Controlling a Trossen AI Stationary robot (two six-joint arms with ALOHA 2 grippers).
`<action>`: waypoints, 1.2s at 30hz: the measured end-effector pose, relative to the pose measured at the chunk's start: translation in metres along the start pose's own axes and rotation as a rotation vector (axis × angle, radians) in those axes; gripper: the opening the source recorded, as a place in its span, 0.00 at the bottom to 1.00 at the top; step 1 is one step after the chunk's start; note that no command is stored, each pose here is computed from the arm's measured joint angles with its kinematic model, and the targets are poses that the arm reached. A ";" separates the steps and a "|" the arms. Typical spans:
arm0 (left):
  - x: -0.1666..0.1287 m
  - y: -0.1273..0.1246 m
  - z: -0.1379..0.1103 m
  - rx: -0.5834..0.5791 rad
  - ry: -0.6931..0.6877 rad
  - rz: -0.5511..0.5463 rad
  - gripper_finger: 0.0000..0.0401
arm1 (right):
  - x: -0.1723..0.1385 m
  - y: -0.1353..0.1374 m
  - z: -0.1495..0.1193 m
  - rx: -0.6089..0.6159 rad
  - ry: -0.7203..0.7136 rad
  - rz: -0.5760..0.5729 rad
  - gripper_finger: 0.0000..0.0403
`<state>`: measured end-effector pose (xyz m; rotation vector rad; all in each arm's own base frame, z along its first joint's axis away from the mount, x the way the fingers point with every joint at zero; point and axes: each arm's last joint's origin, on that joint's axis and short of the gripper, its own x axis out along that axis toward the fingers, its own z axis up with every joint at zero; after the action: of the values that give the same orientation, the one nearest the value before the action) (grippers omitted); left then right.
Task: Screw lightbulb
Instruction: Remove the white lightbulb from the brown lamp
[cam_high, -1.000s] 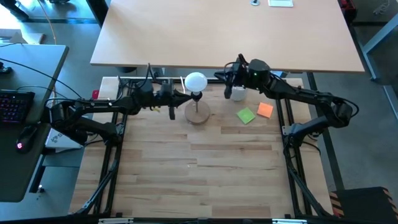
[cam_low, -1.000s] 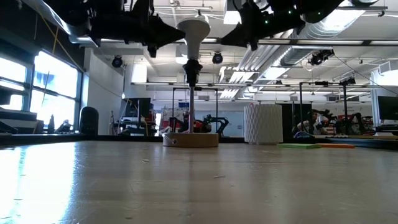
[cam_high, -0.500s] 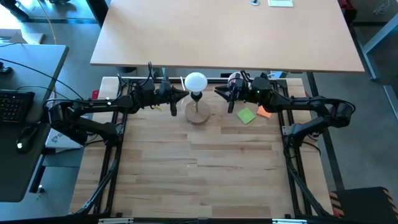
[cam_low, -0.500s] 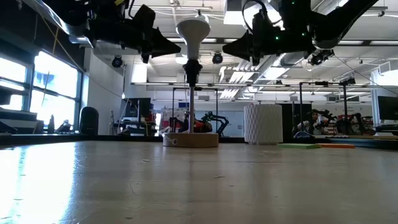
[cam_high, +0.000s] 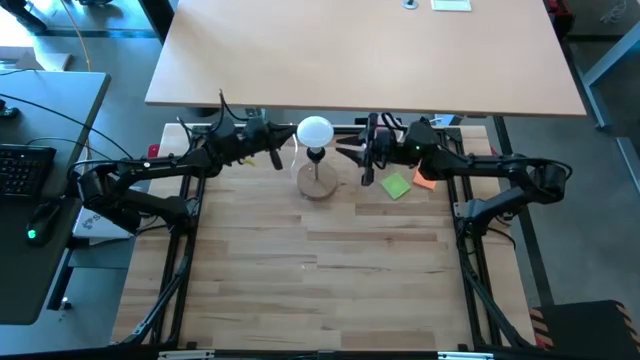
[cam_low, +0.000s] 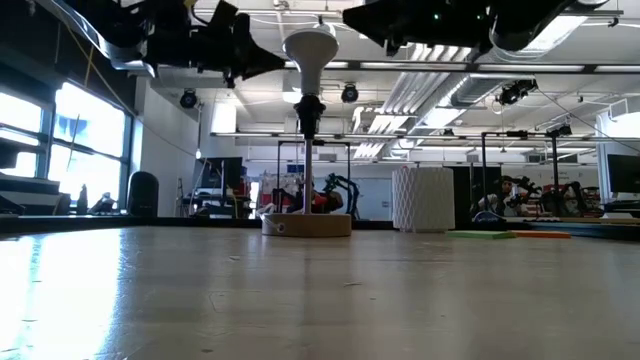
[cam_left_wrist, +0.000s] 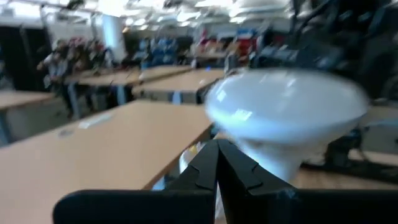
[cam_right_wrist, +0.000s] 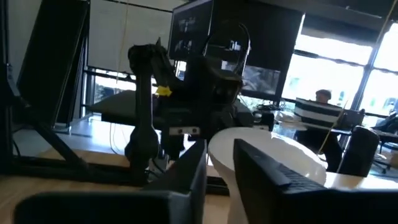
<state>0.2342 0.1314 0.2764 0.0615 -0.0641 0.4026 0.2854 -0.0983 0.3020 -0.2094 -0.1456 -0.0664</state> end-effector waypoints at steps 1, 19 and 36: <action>0.000 -0.001 0.002 0.003 -0.020 -0.019 0.00 | 0.001 -0.002 0.001 0.001 0.006 -0.004 0.19; 0.001 -0.017 0.007 -0.003 -0.066 -0.122 0.00 | 0.005 -0.046 -0.014 0.075 0.088 -0.150 0.02; 0.001 -0.027 0.001 -0.005 -0.009 -0.143 0.00 | -0.005 -0.064 -0.020 0.126 0.132 -0.201 0.02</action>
<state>0.2460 0.1075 0.2766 0.0626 -0.0693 0.2594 0.2784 -0.1649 0.2946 -0.0632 -0.0384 -0.2697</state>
